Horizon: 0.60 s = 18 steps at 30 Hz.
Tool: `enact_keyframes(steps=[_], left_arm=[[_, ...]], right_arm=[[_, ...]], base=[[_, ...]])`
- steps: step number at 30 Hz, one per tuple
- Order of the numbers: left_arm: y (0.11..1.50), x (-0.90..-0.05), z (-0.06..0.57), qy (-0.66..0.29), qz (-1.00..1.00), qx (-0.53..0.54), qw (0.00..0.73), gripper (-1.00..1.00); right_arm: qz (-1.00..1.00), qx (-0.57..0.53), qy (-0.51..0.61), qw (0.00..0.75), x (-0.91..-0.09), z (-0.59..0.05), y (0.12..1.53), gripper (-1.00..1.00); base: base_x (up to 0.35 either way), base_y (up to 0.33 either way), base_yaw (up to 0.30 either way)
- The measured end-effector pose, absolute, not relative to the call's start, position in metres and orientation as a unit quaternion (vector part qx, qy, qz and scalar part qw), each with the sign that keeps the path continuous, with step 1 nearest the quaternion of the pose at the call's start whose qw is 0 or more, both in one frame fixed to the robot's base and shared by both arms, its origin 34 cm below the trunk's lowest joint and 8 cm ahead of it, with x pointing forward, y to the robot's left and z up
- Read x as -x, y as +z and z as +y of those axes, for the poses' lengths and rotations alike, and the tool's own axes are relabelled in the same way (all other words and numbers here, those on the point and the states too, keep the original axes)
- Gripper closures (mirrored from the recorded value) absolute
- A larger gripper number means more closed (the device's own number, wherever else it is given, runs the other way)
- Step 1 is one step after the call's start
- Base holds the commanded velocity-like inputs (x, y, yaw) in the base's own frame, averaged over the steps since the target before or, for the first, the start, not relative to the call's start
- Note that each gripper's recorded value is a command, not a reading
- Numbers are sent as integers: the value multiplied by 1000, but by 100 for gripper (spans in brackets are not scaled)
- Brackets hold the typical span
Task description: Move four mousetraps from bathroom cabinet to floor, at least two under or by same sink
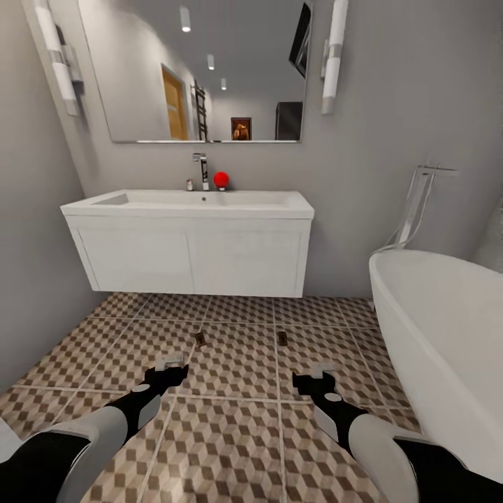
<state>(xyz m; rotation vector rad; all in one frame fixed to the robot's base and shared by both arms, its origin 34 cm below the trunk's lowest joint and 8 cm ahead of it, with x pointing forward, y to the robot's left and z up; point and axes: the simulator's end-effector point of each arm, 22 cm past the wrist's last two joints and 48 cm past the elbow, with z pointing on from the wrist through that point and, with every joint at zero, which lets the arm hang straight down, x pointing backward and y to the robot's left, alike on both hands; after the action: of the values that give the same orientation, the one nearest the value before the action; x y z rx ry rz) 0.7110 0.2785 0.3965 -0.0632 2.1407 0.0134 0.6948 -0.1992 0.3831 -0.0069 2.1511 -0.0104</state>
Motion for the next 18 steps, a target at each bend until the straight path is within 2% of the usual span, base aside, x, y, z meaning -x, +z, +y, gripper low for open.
enact_keyframes(steps=[18], left_arm=[[445, -717, 278, 4, 859, 26, 511, -100]], right_arm=[[862, 3, -4, 507, -702, -199, 431, -100]], base=[[0, 0, 0]])
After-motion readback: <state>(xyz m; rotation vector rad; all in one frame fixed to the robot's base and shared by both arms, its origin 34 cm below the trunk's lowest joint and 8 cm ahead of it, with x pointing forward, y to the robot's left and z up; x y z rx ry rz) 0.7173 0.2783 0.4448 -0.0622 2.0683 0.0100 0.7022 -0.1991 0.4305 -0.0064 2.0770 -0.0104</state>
